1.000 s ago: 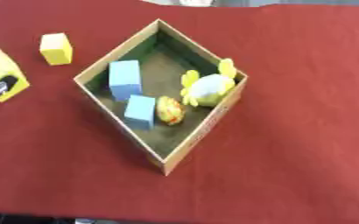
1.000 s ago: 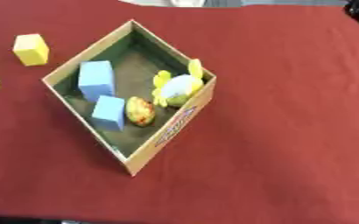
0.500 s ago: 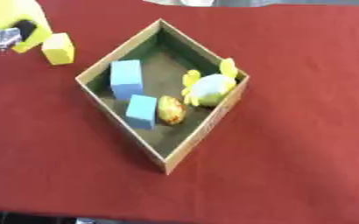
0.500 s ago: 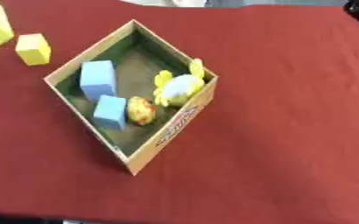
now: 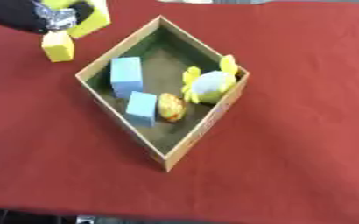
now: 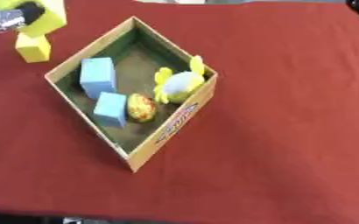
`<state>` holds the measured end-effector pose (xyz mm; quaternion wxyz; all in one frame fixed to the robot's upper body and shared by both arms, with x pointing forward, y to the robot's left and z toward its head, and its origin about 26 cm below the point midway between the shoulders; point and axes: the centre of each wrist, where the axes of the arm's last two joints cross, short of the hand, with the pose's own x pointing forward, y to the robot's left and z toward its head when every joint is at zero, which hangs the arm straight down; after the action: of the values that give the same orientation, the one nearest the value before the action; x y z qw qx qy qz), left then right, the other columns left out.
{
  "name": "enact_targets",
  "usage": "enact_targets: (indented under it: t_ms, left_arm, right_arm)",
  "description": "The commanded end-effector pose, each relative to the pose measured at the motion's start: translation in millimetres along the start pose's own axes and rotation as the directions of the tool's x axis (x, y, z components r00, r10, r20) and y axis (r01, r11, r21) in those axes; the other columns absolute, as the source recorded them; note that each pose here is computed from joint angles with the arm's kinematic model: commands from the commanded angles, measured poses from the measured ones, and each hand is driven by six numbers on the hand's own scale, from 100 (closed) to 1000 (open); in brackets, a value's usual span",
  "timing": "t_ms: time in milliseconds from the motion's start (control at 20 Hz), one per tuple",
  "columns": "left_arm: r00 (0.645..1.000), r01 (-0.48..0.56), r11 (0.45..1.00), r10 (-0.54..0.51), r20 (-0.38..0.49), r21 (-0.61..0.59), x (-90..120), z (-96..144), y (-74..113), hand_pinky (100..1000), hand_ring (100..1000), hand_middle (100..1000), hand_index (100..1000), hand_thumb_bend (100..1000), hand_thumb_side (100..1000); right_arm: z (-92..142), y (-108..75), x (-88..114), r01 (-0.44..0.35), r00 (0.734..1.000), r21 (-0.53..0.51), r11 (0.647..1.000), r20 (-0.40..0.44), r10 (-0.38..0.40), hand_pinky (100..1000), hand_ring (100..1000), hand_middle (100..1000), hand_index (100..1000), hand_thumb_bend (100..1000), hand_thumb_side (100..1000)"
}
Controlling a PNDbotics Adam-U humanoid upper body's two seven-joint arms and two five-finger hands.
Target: Pick up objects on the table and place them in the box.
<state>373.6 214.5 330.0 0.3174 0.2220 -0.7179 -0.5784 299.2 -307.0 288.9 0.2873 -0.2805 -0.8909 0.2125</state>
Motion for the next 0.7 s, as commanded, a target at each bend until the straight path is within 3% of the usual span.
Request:
enact_targets:
  t_ms: [50,550,700]
  left_arm:
    - [1.000,0.002,0.999,0.000,0.031,-0.047,6.6,-18.2,-5.3,826,678,549,697,100,535]
    - [0.998,0.062,0.989,-0.059,0.026,-0.134,4.1,-65.2,-57.0,824,697,570,731,185,526]
    - [0.995,0.095,0.983,-0.095,0.006,-0.159,-3.3,-68.6,-67.9,848,752,636,825,274,555]
  right_arm:
    - [-5.3,-6.0,7.0,-0.002,1.000,-0.015,1.000,0.031,0.002,874,825,656,831,100,521]
    - [-5.8,-4.0,7.5,0.017,0.999,-0.024,1.000,0.030,-0.016,874,821,655,831,100,536]
    - [-5.7,-4.5,7.3,0.016,0.999,-0.028,0.999,0.030,-0.016,874,821,655,831,100,535]
